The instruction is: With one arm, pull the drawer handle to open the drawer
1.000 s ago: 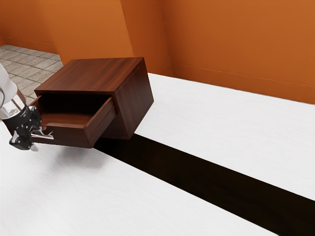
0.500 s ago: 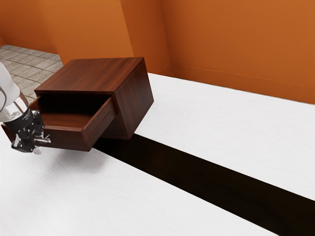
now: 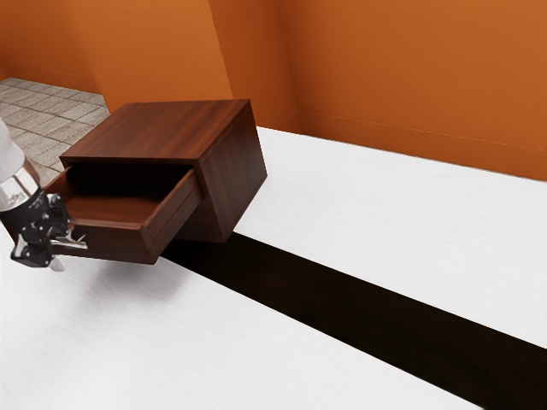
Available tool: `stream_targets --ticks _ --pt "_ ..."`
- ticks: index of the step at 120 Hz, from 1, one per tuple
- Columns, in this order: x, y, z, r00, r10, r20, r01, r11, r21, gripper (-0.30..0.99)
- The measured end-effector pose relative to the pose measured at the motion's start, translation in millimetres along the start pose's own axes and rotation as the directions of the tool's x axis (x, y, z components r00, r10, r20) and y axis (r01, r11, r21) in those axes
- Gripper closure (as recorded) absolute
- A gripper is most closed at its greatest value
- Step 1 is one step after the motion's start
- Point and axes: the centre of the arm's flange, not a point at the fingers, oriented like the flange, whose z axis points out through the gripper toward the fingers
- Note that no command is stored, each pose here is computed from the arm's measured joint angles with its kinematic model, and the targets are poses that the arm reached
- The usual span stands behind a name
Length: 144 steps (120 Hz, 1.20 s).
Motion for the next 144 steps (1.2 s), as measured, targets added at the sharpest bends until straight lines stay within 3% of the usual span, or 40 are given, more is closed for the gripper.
stream_targets --ticks 60,144 --pt "0 3 0 1.000 -0.005 -0.004 0.005 1.000 0.005 0.39" --pt "2 12 -8 1.000 -0.023 -0.010 0.023 0.999 0.029 0.32"
